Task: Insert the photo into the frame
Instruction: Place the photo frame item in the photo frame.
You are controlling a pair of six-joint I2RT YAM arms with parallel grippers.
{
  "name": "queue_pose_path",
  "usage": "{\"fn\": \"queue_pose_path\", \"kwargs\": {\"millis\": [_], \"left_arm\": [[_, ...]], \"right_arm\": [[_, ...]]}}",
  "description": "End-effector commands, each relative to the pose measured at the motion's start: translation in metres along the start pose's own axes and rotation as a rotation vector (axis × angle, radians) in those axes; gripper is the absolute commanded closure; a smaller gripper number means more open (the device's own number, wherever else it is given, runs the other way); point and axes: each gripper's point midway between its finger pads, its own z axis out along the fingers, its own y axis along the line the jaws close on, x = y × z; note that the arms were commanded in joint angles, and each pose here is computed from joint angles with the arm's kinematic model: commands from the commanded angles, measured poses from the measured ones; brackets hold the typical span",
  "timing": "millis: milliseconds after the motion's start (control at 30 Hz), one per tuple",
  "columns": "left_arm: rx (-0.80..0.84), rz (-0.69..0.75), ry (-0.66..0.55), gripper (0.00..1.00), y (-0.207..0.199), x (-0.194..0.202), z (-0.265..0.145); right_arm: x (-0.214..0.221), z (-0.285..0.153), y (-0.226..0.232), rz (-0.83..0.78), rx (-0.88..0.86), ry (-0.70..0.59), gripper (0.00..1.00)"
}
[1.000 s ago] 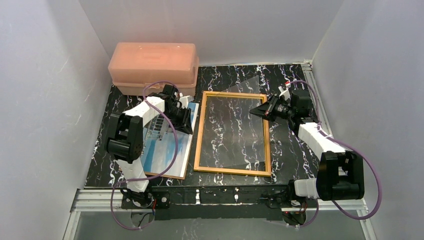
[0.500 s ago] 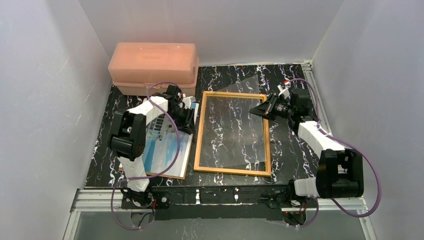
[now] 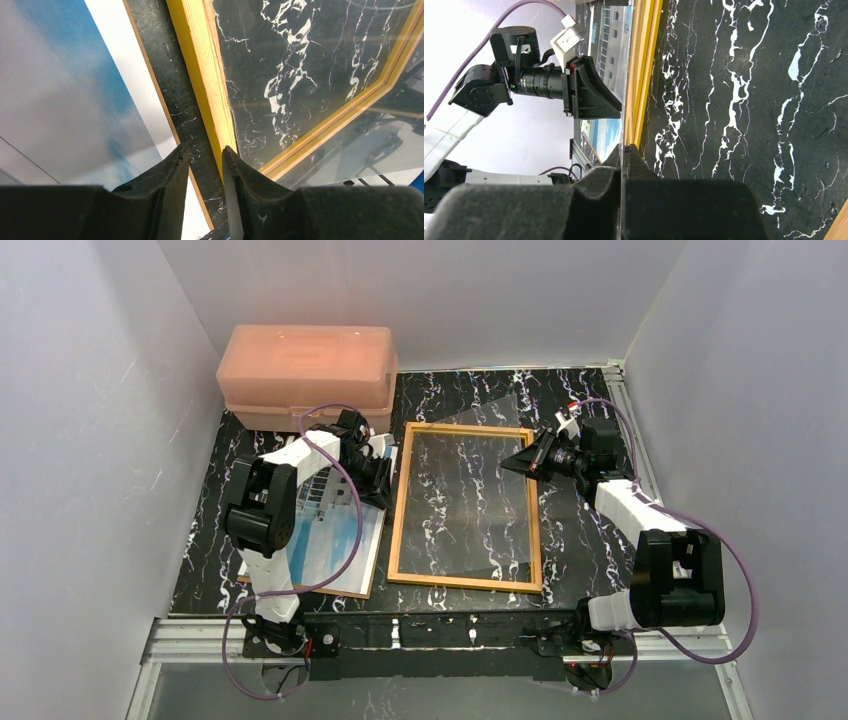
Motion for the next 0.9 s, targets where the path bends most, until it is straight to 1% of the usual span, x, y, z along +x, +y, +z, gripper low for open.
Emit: {"fn": "queue_pose_path", "kwargs": {"millis": [0, 500, 667, 733, 867], "left_arm": [[0.000, 0.015, 0.010, 0.71, -0.005, -0.001, -0.002], [-0.004, 0.037, 0.041, 0.73, -0.006, 0.004, 0.006], [-0.005, 0.040, 0.047, 0.74, -0.006, 0.006, 0.008], [-0.007, 0.040, 0.048, 0.75, -0.006, 0.006, 0.009], [-0.007, 0.038, 0.052, 0.80, -0.006, 0.008, 0.010]], "right_arm": [[-0.015, 0.000, 0.007, -0.074, -0.032, -0.050, 0.99], [-0.019, -0.007, 0.003, -0.106, -0.024, -0.115, 0.99], [-0.011, -0.007, -0.003, -0.082, -0.020, -0.104, 0.99], [-0.011, -0.007, 0.002, -0.058, -0.042, -0.104, 0.99], [-0.021, -0.013, 0.025, -0.046, -0.098, -0.142, 0.99]]}}
